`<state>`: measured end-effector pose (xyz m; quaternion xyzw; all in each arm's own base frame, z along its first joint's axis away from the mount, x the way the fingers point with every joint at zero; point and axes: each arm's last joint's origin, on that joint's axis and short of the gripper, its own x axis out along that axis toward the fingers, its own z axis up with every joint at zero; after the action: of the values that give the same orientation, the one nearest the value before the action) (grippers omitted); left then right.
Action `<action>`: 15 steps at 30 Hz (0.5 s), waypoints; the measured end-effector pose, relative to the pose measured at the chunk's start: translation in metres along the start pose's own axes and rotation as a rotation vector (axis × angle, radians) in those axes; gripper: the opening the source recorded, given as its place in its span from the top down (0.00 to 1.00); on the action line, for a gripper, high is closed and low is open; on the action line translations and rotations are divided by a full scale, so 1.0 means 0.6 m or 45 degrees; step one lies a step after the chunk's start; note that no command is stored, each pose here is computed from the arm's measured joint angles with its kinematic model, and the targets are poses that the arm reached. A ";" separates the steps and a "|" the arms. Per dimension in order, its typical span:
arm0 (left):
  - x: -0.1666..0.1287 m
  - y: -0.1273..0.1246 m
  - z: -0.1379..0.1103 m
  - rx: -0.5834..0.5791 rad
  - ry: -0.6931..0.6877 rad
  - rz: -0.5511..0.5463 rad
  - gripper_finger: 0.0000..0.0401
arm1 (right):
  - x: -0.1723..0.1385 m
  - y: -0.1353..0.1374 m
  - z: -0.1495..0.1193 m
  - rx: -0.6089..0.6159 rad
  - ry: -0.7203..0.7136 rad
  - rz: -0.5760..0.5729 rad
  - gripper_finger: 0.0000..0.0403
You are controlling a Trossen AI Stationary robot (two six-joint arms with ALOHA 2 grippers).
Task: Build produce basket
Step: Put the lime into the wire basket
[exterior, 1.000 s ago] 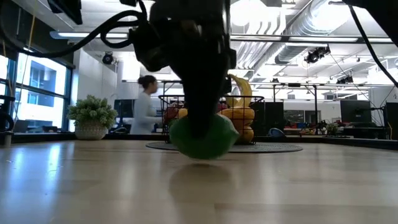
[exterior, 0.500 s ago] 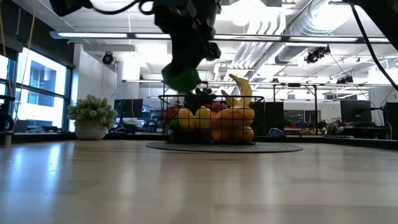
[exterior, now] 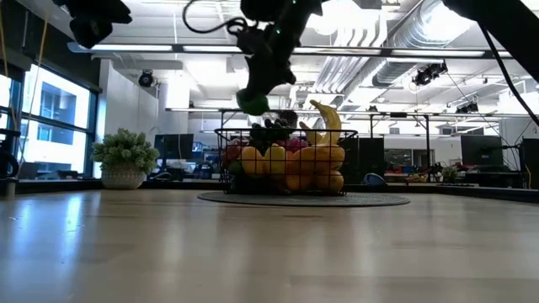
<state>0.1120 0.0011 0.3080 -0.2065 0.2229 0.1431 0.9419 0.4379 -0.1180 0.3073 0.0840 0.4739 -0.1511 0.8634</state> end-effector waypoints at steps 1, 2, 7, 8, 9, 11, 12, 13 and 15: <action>0.003 0.002 -0.006 -0.002 -0.015 -0.013 0.90 | 0.001 -0.013 0.001 -0.007 -0.002 -0.010 0.69; 0.005 0.004 -0.010 -0.003 -0.031 -0.026 0.90 | 0.001 -0.023 0.002 -0.016 -0.005 -0.017 0.69; 0.021 0.014 -0.035 -0.022 -0.108 -0.068 0.92 | 0.003 -0.070 0.003 -0.018 -0.004 -0.005 0.69; 0.024 0.015 -0.040 -0.026 -0.125 -0.077 0.93 | 0.008 -0.076 0.003 -0.014 0.001 0.000 0.69; 0.027 0.017 -0.045 -0.029 -0.142 -0.085 0.93 | 0.011 -0.082 0.002 -0.007 0.011 0.004 0.69; 0.034 0.022 -0.056 -0.030 -0.168 -0.095 0.94 | 0.026 -0.092 -0.003 0.002 0.050 0.021 0.69; 0.037 0.024 -0.062 -0.028 -0.179 -0.098 0.95 | 0.033 -0.095 -0.003 0.004 0.056 0.036 0.69; 0.041 0.027 -0.068 -0.030 -0.193 -0.102 0.95 | 0.042 -0.097 -0.006 0.008 0.078 0.048 0.69; 0.049 0.032 -0.081 -0.036 -0.220 -0.116 0.96 | 0.057 -0.097 -0.009 0.010 0.101 0.051 0.69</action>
<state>0.1128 0.0011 0.2483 -0.2167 0.1292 0.1206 0.9601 0.4311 -0.1775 0.2755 0.1028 0.5054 -0.1322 0.8465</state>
